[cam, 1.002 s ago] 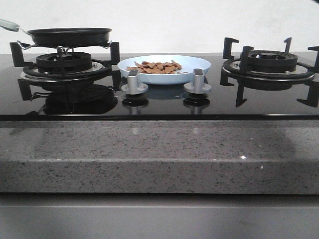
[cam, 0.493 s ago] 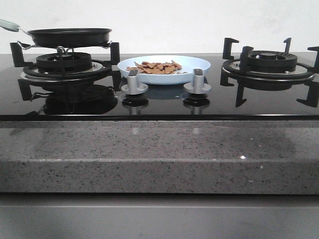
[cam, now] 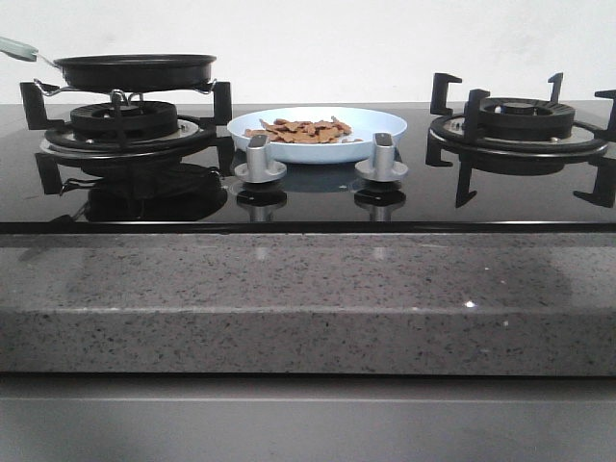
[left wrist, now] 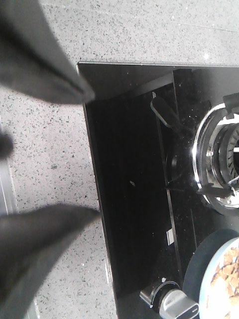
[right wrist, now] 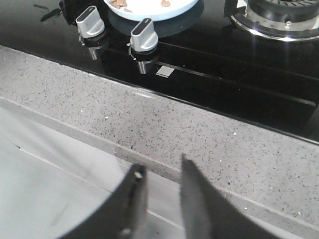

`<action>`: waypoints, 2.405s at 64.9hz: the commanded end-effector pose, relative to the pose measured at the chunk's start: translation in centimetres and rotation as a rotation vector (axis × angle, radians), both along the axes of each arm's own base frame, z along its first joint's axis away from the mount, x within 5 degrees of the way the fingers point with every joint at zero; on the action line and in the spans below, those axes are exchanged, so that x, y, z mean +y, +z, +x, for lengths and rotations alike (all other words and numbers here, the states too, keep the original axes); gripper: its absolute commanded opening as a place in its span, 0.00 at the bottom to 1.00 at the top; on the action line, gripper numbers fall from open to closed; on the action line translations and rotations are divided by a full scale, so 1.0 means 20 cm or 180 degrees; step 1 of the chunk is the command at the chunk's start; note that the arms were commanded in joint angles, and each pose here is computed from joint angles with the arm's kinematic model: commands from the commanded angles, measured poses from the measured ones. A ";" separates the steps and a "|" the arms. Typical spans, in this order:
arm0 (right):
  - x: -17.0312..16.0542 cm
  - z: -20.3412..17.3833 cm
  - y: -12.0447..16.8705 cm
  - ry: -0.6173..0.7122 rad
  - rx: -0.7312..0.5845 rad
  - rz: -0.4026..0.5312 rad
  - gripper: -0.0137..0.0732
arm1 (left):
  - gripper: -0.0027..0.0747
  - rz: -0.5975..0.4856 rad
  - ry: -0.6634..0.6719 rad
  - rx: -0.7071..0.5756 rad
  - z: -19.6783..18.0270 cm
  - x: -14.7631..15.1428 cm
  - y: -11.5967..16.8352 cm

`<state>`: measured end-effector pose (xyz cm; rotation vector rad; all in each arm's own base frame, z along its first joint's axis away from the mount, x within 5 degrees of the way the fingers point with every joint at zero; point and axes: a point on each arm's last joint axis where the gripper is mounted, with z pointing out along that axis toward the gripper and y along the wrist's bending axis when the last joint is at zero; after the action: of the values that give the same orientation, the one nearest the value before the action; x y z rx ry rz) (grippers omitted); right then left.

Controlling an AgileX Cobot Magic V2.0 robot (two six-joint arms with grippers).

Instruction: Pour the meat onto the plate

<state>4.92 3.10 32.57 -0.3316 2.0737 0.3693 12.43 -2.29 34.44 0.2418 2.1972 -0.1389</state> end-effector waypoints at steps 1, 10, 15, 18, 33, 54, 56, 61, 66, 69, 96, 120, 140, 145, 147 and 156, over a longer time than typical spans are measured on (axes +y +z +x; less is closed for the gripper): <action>0.00 0.01 0.06 -0.0036 -0.0245 0.0107 0.19 | 0.33 -0.0101 0.0014 -0.0280 0.01 -0.01 0.07; 0.00 0.01 0.06 -0.0037 -0.0248 0.0108 0.03 | 0.11 -0.0109 0.0013 -0.0279 0.01 -0.01 0.07; 0.00 0.01 0.06 -0.0037 -0.0248 0.0108 0.02 | 0.01 -0.0109 0.0013 -0.0279 0.01 -0.01 0.07; 0.00 0.01 0.06 -0.0033 -0.0233 0.0103 0.03 | 0.01 -0.0109 0.0013 -0.0279 0.01 -0.01 0.07; 0.00 0.01 0.06 -0.0025 -0.0206 0.0094 0.03 | 0.01 -0.0109 0.0013 -0.0279 0.01 -0.01 0.07; 0.00 0.01 0.06 -0.0024 -0.0204 0.0094 0.03 | 0.01 -0.0124 -0.0015 -0.0552 -0.07 0.00 0.11; 0.00 0.01 0.06 -0.0024 -0.0204 0.0094 0.03 | 0.01 -0.0136 0.0026 -0.0687 -0.09 0.01 0.12; 0.00 0.01 0.06 -0.0024 -0.0204 0.0094 0.03 | 0.01 -0.0277 0.0096 -0.0996 -0.16 0.02 0.11; 0.00 0.01 0.06 -0.0024 -0.0204 0.0094 0.03 | 0.01 -0.0316 0.0153 -0.1300 -0.23 0.03 0.07; 0.00 0.01 0.06 -0.0024 -0.0204 0.0094 0.03 | 0.01 -0.0342 0.0186 -0.1498 -0.28 0.04 0.02; 0.00 0.01 0.06 -0.0024 -0.0204 0.0094 0.03 | 0.01 -0.0620 0.0417 -0.2211 -0.41 0.08 -0.43; 0.00 0.01 0.06 -0.0024 -0.0203 0.0093 0.03 | 0.01 -0.0795 0.0661 -0.2411 -0.35 0.10 -0.64; 0.00 0.01 0.06 -0.0024 -0.0203 0.0093 0.03 | 0.01 -0.0584 0.0620 -0.2545 -0.35 0.10 -0.63; 0.00 0.01 0.06 -0.0024 -0.0203 0.0093 0.03 | 0.01 -0.0574 0.0620 -0.2547 -0.35 0.10 -0.63; 0.00 0.01 0.06 -0.0024 -0.0203 0.0093 0.03 | 0.01 -0.0571 0.0627 -0.2547 -0.35 0.10 -0.63; 0.00 0.01 0.06 -0.0024 -0.0203 0.0093 0.03 | 0.01 -0.0553 0.0704 -0.2554 -0.35 0.11 -0.63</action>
<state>4.88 3.11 32.51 -0.3338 2.0818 0.3704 5.59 -0.19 21.26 -0.0299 1.4826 -0.0891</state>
